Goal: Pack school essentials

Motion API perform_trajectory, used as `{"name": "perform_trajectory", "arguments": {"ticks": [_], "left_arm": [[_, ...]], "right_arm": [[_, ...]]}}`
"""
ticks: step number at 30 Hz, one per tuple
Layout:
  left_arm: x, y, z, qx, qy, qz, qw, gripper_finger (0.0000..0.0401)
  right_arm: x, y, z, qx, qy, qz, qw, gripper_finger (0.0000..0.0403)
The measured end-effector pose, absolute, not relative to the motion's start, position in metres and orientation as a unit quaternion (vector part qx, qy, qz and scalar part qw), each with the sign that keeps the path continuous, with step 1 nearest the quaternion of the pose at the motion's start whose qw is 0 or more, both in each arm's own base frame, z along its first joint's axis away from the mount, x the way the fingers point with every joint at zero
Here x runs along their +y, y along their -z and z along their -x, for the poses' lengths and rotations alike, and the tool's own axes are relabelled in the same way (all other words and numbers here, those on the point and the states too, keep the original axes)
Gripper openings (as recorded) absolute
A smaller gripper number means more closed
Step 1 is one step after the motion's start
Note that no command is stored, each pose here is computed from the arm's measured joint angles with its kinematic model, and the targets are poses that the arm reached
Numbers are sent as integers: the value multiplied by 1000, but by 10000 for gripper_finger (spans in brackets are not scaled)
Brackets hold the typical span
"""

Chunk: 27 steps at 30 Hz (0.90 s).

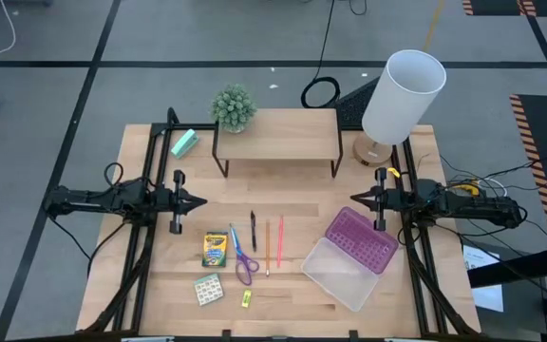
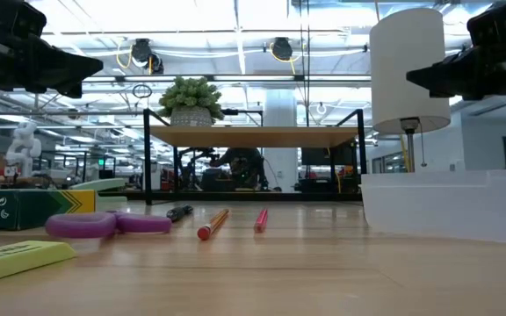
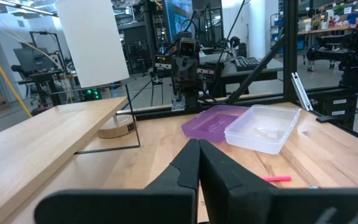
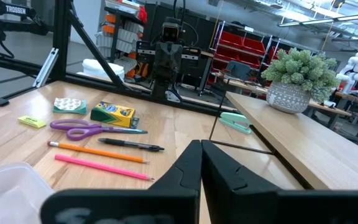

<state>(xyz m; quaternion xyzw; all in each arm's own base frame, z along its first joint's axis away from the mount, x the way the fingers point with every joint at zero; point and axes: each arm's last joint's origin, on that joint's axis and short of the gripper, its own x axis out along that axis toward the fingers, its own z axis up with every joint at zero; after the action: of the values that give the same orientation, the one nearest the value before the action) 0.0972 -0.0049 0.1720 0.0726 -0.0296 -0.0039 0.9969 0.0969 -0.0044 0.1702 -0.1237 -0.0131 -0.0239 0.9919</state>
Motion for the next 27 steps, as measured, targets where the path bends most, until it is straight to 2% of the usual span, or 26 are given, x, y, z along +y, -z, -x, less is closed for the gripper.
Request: {"name": "perform_trajectory", "arguments": {"ticks": [10,19,27], "left_arm": [[-5,-172,-97,-29,4,-73,997,8],[-5,-172,-97,-30,4,-73,997,8],[-5,-172,-97,-29,4,-73,997,8]], "right_arm": [[-4,-169,-100,10,21,91,996,0],[-4,-227,-103,11,20,56,998,0],[-5,-280,-110,66,19,27,997,0]]}}
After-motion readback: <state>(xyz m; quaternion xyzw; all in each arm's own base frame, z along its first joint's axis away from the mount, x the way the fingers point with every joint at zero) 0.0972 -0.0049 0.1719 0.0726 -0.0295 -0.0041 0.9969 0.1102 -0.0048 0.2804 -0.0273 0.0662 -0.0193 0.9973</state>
